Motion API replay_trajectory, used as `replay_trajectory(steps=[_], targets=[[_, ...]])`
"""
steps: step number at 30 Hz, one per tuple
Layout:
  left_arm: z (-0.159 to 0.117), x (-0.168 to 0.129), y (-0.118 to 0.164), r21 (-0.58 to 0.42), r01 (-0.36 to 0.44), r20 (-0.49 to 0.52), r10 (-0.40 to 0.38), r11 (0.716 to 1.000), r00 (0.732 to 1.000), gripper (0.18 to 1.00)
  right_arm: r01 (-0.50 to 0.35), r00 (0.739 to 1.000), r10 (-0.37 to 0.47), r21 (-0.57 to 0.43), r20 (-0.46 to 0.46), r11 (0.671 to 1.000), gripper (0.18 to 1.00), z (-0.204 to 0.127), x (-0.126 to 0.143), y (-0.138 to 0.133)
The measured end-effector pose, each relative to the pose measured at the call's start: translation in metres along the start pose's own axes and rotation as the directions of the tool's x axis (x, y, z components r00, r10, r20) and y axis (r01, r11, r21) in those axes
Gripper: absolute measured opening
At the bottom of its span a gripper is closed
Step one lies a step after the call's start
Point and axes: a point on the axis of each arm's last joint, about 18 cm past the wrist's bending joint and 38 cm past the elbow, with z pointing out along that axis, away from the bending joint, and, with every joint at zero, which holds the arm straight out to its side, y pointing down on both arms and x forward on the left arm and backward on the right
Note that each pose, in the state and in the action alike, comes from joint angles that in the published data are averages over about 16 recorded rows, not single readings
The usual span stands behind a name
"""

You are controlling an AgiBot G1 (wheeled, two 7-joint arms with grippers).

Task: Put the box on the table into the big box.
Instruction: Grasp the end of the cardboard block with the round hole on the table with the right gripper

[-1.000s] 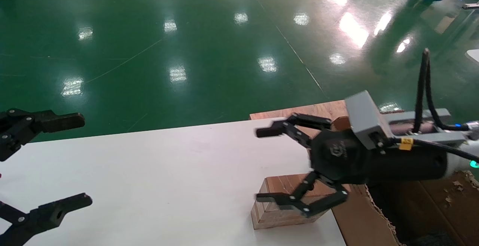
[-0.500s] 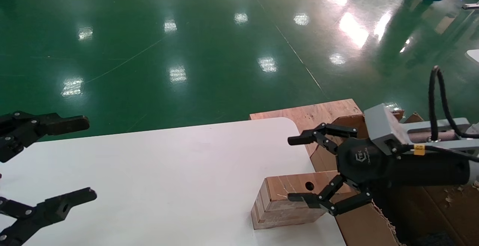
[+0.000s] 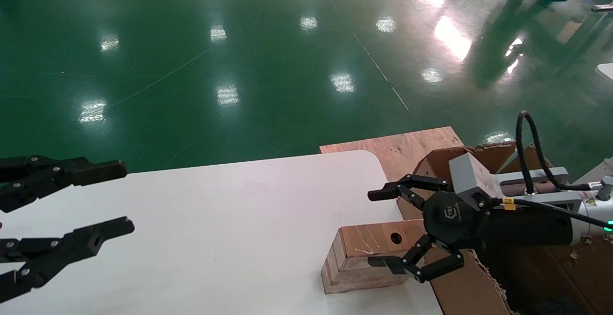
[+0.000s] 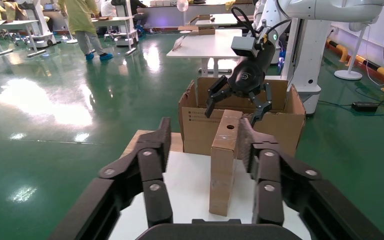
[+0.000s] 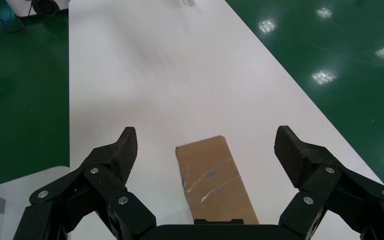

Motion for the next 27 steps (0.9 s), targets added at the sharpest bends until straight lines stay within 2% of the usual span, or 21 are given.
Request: replay_trajectory(steps=[11,17,27], targets=[[0.000,0.000,0.000,0.000,0.000,0.000,0.000,1.000,1.000,0.399,-0.007,1.000,0.007,-0.021,0.004,1.000,1.001,-0.002,0.000,0.014],[0.000,0.000,0.000,0.000,0.000,0.000,0.000,1.000,1.000,0.297,0.004,1.000,-0.004,-0.019,0.003,1.000,1.001,-0.004,-0.001,0.017],[0.000,0.000,0.000,0.000,0.000,0.000,0.000,1.000,1.000,0.212,0.015,1.000,-0.015,-0.018,-0.014,1.000,1.001,-0.006,0.004,0.023]])
